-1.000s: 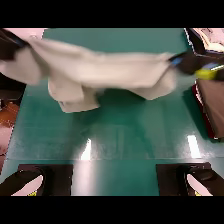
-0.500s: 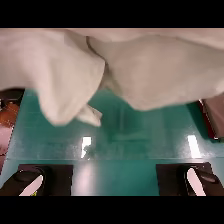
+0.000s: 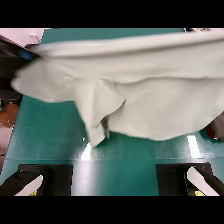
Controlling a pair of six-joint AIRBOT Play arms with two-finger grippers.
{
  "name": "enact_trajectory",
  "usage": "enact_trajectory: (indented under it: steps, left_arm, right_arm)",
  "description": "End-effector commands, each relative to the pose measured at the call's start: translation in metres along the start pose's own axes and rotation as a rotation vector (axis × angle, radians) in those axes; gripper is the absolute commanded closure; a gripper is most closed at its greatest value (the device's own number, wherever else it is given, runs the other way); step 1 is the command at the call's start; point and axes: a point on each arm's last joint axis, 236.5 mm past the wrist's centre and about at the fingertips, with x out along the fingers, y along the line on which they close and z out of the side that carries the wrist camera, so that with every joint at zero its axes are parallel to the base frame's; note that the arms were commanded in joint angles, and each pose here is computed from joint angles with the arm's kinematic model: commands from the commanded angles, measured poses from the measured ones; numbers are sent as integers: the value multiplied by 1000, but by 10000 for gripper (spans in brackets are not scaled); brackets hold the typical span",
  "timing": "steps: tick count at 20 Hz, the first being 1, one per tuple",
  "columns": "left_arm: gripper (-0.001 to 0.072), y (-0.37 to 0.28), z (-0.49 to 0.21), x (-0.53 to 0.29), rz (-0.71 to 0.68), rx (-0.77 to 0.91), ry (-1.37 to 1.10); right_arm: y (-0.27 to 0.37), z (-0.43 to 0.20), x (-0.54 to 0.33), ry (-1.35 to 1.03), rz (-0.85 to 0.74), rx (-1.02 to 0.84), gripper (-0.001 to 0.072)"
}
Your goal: Fold the shirts.
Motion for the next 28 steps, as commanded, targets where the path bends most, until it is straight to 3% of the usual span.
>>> enact_trajectory:
  steps: [1,6,10,11,12,13,16,20,28]
  left_arm:
    - [684,28,-65,95,-88,-106,282]
    - [684,84,-77,190,-34,-170,307]
    - [683,120,-55,214,80,-221,194]
    - [651,129,-48,211,118,-223,172]
    - [350,139,-41,204,164,-209,161]
    - [108,146,-33,195,202,-194,156]
    - [98,145,-16,165,235,-200,175]
    - [99,67,-35,179,-30,-337,282]
    - [100,-69,-156,268,-82,-99,562]
  right_arm:
    - [-40,-28,85,247,-42,60,697]
    - [-95,-57,228,347,-231,-50,696]
    - [-106,-43,285,267,-225,-59,684]
    - [-109,-40,288,257,-228,-59,510]
    - [-111,-37,289,254,-230,-57,178]
    - [-112,-33,284,253,-233,-53,119]
    - [-112,-23,250,264,-248,-57,164]
    - [-96,-13,212,222,-243,-82,164]
    - [-61,-18,194,211,-197,-139,164]
